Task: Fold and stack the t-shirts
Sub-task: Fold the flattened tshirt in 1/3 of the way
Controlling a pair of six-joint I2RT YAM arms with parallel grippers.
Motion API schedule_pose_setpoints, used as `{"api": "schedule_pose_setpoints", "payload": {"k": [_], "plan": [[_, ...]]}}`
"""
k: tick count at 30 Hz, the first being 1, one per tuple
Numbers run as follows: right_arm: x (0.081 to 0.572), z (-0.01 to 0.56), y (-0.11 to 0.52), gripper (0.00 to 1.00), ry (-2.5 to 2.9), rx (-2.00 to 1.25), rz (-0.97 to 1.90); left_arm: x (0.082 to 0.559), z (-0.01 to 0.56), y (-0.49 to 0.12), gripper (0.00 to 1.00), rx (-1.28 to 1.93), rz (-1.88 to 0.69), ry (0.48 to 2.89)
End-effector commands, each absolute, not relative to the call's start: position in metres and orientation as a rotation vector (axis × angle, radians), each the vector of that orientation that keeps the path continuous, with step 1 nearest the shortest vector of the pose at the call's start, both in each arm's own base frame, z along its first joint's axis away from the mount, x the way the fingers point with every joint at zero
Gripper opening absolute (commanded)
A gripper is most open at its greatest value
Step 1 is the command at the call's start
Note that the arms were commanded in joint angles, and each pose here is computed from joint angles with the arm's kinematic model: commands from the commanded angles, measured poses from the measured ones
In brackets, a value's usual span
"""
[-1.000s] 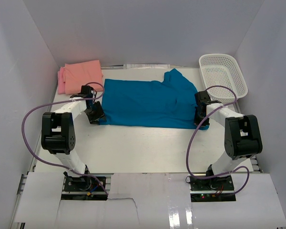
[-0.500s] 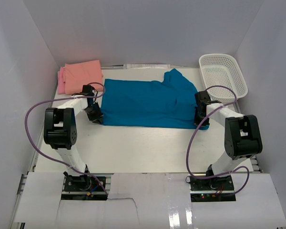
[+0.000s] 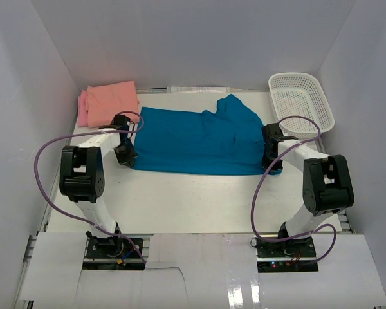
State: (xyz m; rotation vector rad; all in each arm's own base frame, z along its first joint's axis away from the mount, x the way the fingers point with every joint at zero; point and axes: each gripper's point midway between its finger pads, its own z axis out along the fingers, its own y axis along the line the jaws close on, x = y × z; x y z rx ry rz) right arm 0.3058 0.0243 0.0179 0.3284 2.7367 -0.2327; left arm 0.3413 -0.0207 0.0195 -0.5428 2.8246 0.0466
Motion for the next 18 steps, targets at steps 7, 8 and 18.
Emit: {"api": "schedule_pose_setpoints", "payload": {"k": [7, 8, 18], "plan": [[0.266, 0.006, 0.001, 0.11, 2.831, 0.348, -0.440, 0.310, 0.016, 0.013, 0.97, -0.513, 0.428, 2.840], [0.265, 0.005, 0.001, 0.11, 2.835, 0.349, -0.445, 0.310, 0.016, 0.013, 0.98, -0.526, 0.427, 2.838], [0.247, 0.008, -0.002, 0.13, 2.893, 0.341, -0.554, 0.302, 0.041, 0.020, 0.98, -0.585, 0.449, 2.749]]}}
